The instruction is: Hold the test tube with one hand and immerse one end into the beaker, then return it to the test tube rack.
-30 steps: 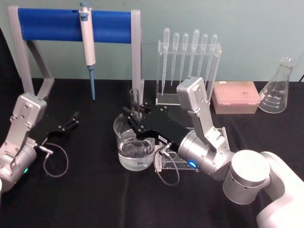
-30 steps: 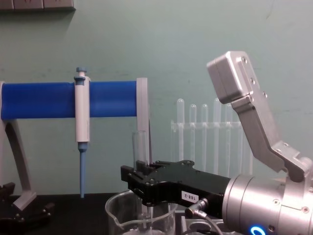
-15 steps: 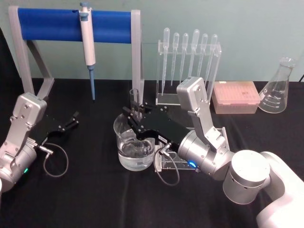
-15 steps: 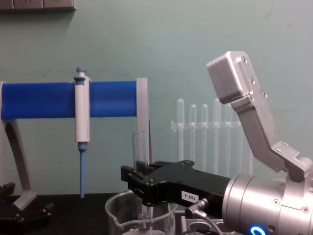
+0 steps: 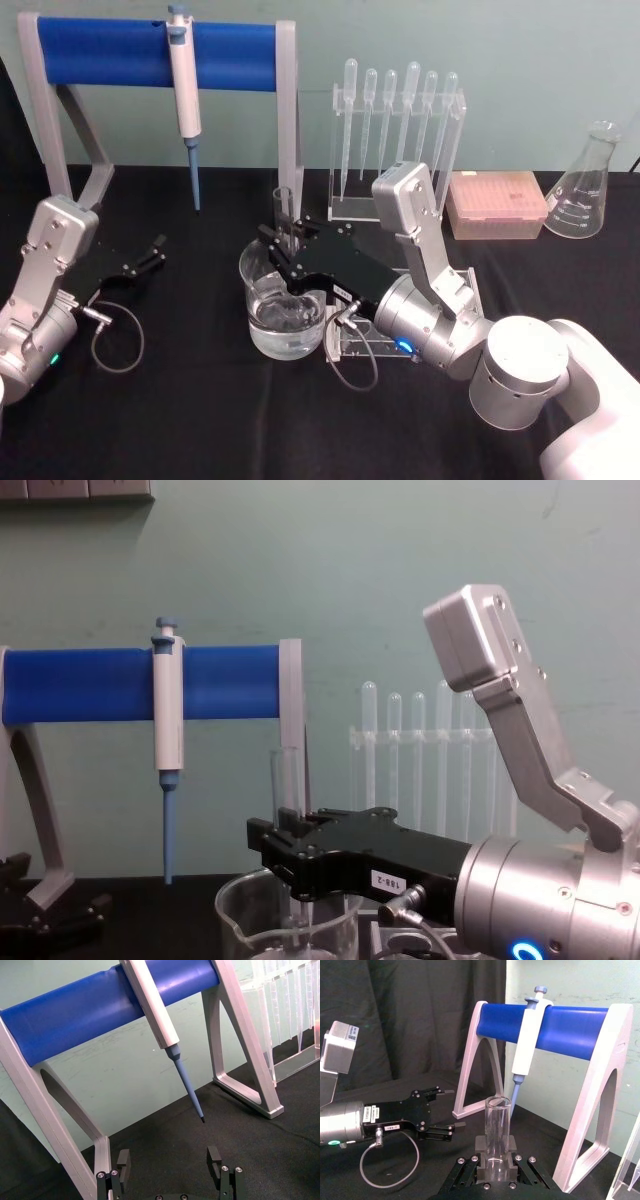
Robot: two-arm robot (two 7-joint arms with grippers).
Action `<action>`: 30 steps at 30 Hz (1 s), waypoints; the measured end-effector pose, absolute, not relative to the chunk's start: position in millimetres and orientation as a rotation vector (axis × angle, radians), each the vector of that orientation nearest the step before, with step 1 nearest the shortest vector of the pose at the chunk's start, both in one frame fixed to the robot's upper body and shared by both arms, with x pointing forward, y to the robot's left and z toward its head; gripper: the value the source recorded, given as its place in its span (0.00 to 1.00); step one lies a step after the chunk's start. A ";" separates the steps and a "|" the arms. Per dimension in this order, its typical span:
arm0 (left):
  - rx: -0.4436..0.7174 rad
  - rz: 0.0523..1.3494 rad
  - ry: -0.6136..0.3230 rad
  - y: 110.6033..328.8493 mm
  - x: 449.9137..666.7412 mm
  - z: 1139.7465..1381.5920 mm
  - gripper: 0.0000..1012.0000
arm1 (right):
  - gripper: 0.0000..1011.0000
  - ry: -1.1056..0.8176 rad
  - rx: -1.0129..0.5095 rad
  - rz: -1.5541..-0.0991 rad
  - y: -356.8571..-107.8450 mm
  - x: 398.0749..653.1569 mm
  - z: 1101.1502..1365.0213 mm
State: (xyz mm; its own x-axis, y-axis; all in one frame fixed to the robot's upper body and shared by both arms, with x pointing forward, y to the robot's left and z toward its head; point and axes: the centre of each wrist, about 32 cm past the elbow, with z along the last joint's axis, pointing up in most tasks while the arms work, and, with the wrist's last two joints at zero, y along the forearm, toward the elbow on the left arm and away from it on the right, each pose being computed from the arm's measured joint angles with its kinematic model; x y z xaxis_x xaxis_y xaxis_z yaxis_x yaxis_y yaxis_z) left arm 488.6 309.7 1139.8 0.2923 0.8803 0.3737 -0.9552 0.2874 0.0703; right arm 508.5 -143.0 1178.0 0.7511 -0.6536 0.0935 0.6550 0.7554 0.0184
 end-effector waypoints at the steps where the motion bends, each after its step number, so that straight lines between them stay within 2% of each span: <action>1: 0.304 1.248 -0.285 309.7 488.6 1139.8 0.99 | 0.22 -0.096 -0.016 -0.715 -143.0 508.5 1178.0; 7: 0.304 1.248 -0.285 309.7 488.6 1139.8 0.99 | 0.22 -0.098 -0.014 -0.715 -143.1 508.3 1180.1; 11: 0.305 1.248 -0.285 309.7 488.6 1139.8 0.99 | 0.22 -0.109 0.007 -0.714 -144.0 507.2 1195.7; 17: 0.304 1.248 -0.285 309.7 488.6 1139.8 0.99 | 0.22 -0.134 0.067 -0.706 -148.1 502.3 1233.2; 19: 0.305 1.248 -0.285 309.7 488.6 1139.8 0.99 | 0.22 -0.162 0.106 -0.714 -156.5 494.4 1263.5; 26: 0.305 1.248 -0.285 309.7 488.6 1139.8 0.99 | 0.22 -0.218 0.106 -0.793 -182.5 475.0 1288.2; 30: 0.304 1.248 -0.285 309.7 488.6 1139.8 0.99 | 0.22 -0.236 0.075 -0.850 -199.5 464.9 1289.7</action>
